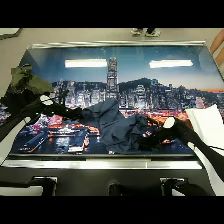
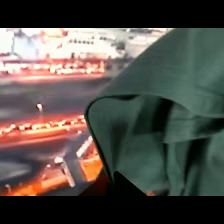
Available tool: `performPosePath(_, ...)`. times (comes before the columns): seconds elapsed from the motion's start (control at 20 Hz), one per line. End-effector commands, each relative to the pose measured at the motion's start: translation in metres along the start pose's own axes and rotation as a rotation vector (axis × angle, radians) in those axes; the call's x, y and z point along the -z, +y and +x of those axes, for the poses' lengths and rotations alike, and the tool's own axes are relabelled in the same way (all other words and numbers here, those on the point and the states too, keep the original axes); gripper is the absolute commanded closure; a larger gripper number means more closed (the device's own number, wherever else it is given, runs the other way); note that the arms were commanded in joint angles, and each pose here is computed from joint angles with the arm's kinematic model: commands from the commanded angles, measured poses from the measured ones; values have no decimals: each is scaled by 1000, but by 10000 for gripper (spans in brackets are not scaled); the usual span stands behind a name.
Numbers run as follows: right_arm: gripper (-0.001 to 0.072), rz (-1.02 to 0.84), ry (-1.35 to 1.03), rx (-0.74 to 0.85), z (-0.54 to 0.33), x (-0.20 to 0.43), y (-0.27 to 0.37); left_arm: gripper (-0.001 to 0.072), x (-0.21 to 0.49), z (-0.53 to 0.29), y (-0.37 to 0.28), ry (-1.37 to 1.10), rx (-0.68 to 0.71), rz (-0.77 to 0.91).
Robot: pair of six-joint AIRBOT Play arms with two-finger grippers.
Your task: Fold the shirts.
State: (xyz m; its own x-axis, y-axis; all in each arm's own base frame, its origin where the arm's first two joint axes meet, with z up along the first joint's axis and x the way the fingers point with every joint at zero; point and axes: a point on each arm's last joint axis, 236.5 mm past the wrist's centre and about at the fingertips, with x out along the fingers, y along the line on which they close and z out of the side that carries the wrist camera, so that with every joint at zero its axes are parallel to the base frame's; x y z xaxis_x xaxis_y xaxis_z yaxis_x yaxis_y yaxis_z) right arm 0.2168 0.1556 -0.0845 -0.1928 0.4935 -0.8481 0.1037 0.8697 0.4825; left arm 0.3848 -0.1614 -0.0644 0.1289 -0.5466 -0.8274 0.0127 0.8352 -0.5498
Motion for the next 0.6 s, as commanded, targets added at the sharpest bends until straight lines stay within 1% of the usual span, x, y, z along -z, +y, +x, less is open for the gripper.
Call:
performPosePath(0.0,675,-105,-213,-58,-57,-35,44,684,-21,-60,-31,-150,17,149)
performPosePath(0.1,675,-171,-505,-110,-157,-61,87,684,-49,-151,-60,-383,-7,247)
performPosePath(0.2,675,-190,-896,-149,-301,-67,118,684,-67,-279,-90,-704,-55,298)
performPosePath(0.25,675,-189,-1108,-115,-379,-55,121,685,-65,-348,-102,-873,-89,294)
performPosePath(0.3,675,-175,-1279,-52,-442,-34,118,685,-52,-419,-112,-1047,-141,279)
performPosePath(0.35,675,-155,-1421,19,-492,-8,114,686,-34,-473,-117,-1178,-191,257)
performPosePath(0.4,675,-150,-1502,71,-522,15,113,686,-11,-514,-127,-1285,-216,241)
performPosePath(0.45,675,-158,-1539,95,-537,32,118,686,7,-534,-136,-1343,-227,242)
performPosePath(0.55,675,-175,-1543,106,-541,45,124,686,34,-543,-144,-1364,-260,256)
